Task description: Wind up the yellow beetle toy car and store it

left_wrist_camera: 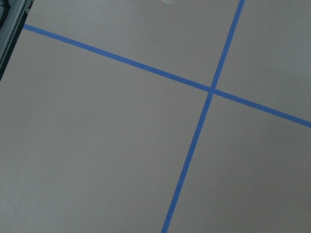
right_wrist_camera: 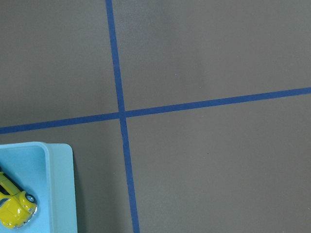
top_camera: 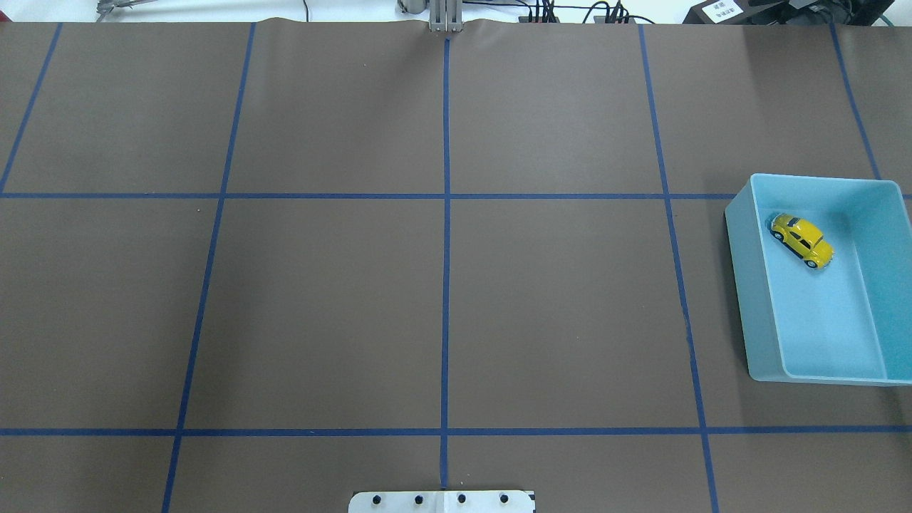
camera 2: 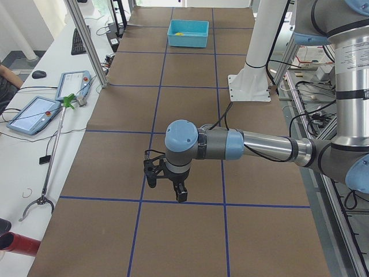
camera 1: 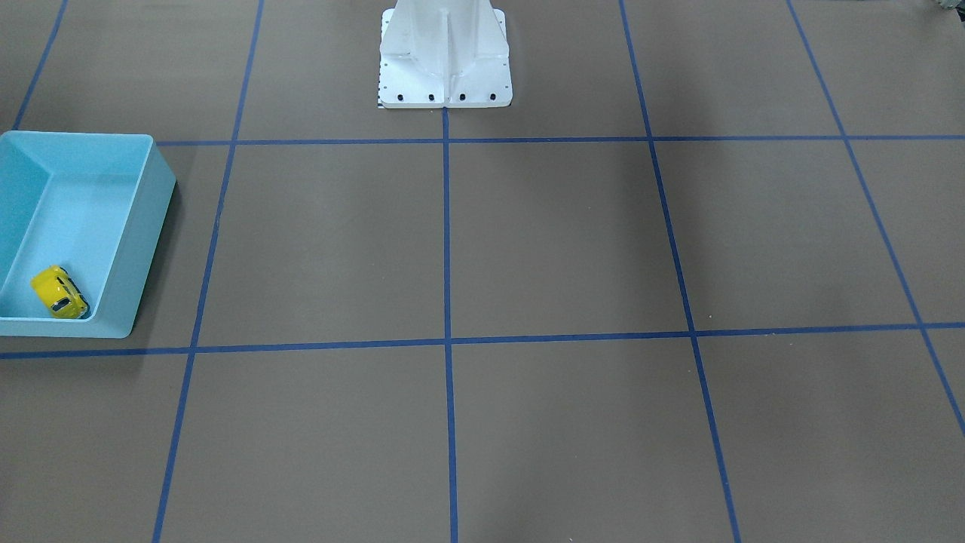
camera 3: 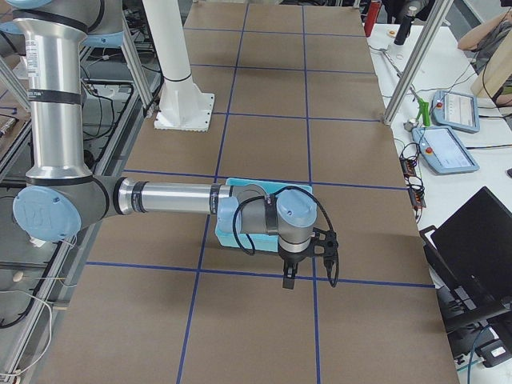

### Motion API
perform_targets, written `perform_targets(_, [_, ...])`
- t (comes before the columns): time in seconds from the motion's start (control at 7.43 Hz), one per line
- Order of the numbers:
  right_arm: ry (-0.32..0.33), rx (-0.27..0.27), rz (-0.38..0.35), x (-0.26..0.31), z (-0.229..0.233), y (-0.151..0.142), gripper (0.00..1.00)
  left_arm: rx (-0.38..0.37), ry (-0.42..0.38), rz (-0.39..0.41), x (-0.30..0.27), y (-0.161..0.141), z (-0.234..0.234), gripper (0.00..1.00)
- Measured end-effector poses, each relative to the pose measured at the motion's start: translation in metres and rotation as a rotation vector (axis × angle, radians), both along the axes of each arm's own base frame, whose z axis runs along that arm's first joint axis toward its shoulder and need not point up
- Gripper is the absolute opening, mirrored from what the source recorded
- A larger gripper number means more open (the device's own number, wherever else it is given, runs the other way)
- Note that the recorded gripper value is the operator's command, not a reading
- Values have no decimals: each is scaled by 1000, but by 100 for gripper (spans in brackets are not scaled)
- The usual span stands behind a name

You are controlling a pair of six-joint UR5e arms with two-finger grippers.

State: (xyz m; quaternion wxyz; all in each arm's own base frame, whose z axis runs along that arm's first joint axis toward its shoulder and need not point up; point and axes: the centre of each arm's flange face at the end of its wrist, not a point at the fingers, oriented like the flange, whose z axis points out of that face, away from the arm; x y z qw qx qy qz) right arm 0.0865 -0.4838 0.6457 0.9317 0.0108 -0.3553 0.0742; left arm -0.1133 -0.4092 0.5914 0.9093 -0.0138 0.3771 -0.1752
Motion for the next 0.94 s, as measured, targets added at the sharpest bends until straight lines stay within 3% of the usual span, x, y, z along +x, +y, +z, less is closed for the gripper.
perform_targets(0.94, [-2,16,0,-1,-9,15,100,5,4,3,1,-1,-1,100])
